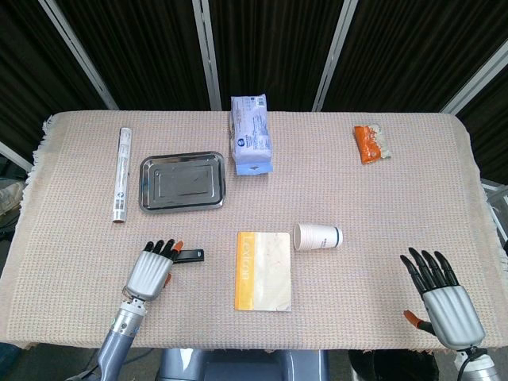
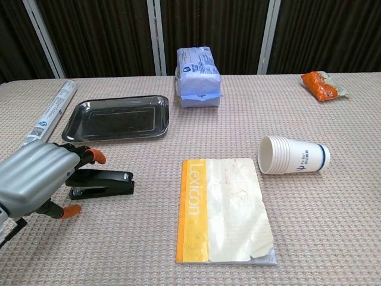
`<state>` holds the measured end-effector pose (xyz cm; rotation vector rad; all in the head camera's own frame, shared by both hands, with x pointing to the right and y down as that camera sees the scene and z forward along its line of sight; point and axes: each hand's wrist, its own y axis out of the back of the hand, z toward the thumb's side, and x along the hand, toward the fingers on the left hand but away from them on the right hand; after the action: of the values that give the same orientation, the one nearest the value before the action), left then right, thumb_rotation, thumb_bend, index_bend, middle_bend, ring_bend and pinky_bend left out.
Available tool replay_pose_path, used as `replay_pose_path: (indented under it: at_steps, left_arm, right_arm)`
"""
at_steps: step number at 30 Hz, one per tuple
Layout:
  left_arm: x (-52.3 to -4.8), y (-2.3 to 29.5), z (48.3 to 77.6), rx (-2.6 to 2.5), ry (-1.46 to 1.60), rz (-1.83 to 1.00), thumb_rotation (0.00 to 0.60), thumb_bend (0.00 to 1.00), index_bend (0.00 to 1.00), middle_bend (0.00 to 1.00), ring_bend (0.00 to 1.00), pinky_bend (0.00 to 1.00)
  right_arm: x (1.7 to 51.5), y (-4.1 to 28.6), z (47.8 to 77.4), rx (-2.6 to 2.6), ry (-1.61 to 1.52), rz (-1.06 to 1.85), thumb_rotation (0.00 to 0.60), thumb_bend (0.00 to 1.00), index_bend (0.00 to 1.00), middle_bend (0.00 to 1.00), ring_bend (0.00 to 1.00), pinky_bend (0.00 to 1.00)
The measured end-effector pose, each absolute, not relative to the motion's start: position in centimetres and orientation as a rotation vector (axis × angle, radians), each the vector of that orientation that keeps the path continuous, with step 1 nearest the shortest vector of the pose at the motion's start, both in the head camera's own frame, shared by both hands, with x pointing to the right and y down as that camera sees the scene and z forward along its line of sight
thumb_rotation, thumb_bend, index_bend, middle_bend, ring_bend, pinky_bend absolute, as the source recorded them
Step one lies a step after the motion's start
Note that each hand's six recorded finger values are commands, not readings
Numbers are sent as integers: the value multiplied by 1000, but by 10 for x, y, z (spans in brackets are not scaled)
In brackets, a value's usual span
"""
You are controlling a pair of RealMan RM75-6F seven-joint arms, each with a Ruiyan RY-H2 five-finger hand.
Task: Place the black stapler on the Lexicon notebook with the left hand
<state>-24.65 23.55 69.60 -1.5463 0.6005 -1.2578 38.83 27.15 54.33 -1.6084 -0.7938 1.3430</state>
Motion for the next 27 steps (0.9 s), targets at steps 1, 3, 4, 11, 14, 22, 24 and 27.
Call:
replay_pose_path:
  at_steps: [1,3,4,11,14,22,24,27]
  left_arm:
    - [-245,235,697,-1550,606,-1254,600,212,300,303,335,441]
    - [-242,233,699,-1552,613,-1248,600,224,336,325,356,455]
    - [-241,232,700,-1553,613,-1248,600,236,353,337,366,463]
    - [-241,231,713,-1571,600,-1289,600,321,493,430,450,535]
    - [-242,227,717,-1558,608,-1288,600,379,544,471,484,563]
    - [-237,219,726,-1583,668,-1271,600,500,671,571,574,641]
    - [-233,218,723,-1590,691,-1245,600,499,671,571,574,642]
    - [-227,216,719,-1604,721,-1198,600,499,673,572,576,645]
  right_arm:
    - [388,272,544,-1609,-790,1345,600,30,0,0,0,0]
    - [388,272,545,-1609,-786,1348,600,30,0,0,0,0]
    - [388,272,545,-1609,-787,1348,600,30,0,0,0,0]
    - [391,272,541,-1608,-805,1347,600,31,0,0,0,0]
    - [391,272,541,-1608,-800,1346,600,30,0,0,0,0]
    - [389,274,543,-1611,-782,1351,600,30,0,0,0,0]
    - [389,274,544,-1611,-780,1355,600,30,0,0,0,0]
    - [388,274,546,-1611,-772,1357,600,31,0,0,0,0]
